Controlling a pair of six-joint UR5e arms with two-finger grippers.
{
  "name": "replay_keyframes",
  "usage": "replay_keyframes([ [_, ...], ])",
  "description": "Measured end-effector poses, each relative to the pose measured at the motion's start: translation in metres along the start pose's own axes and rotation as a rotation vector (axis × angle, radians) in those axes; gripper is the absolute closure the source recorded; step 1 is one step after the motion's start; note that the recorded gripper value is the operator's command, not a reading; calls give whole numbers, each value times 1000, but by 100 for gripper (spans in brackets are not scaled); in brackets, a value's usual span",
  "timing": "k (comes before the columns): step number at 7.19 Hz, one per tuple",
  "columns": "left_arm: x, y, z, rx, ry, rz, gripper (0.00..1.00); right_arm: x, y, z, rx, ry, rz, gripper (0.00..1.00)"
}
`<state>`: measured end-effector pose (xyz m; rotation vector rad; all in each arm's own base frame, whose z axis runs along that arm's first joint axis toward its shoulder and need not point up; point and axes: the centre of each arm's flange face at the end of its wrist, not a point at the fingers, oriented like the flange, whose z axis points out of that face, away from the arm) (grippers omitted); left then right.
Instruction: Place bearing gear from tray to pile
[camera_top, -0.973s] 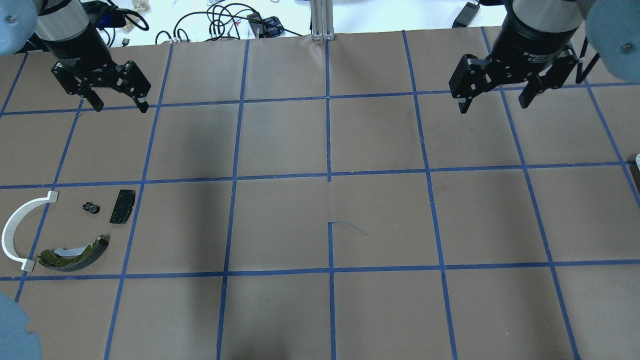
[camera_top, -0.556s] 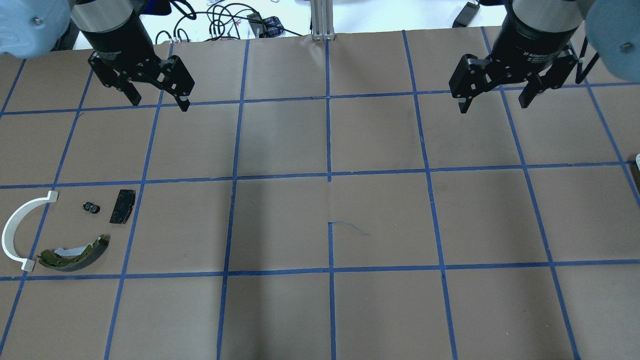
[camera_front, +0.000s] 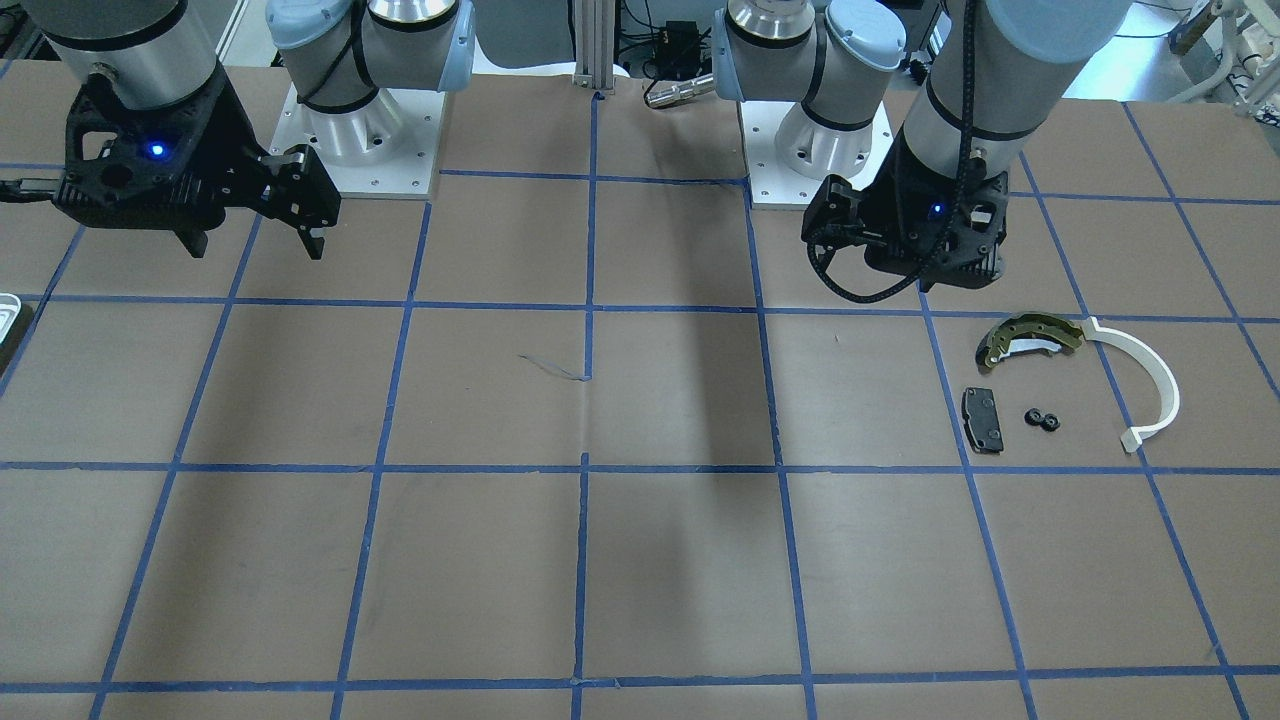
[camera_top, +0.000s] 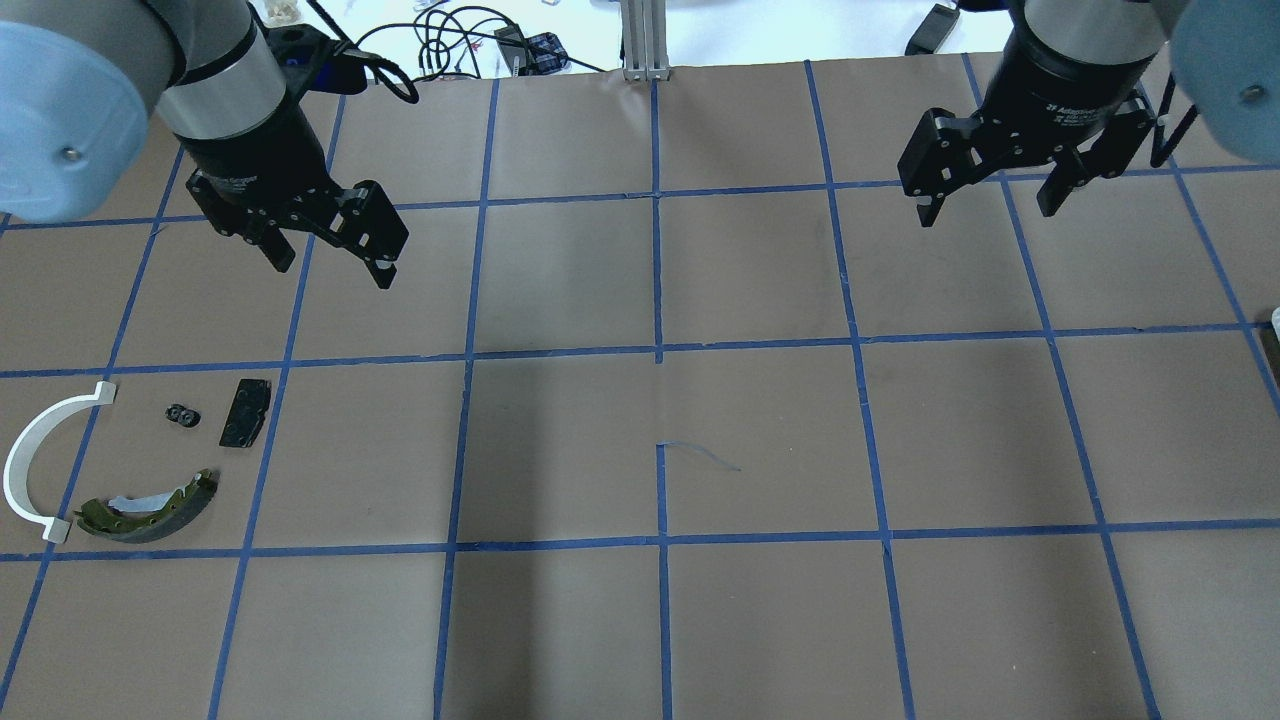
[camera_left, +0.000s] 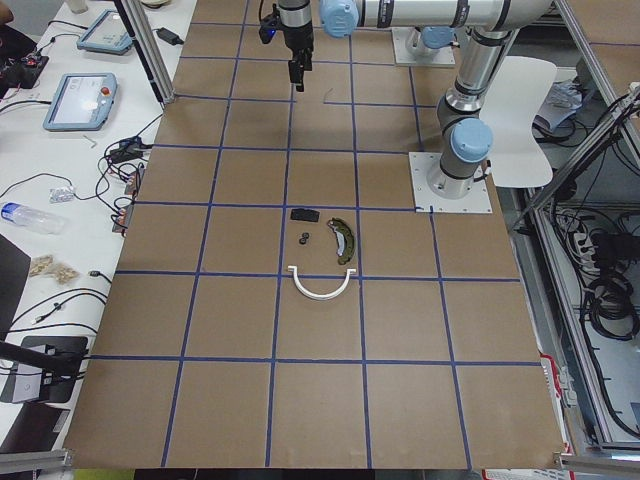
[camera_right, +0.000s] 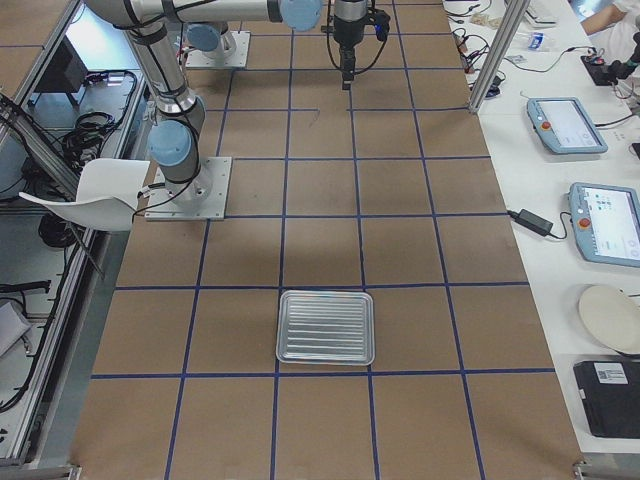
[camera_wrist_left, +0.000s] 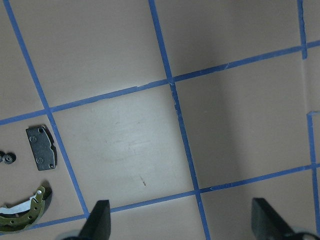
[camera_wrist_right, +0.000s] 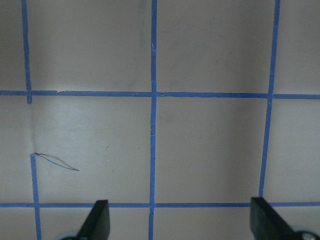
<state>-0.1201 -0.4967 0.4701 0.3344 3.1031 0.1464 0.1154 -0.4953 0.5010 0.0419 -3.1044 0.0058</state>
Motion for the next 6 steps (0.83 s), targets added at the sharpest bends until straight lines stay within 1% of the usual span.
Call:
replay_keyframes([
  [2,-3,15,-4,10,6,-19,0,0,0,0,0,0,0,0],
  [4,-13,19,-5,18,35,-47,0,0,0,0,0,0,0,0],
  [6,-15,22,0,16,47,-55,0,0,0,0,0,0,0,0],
])
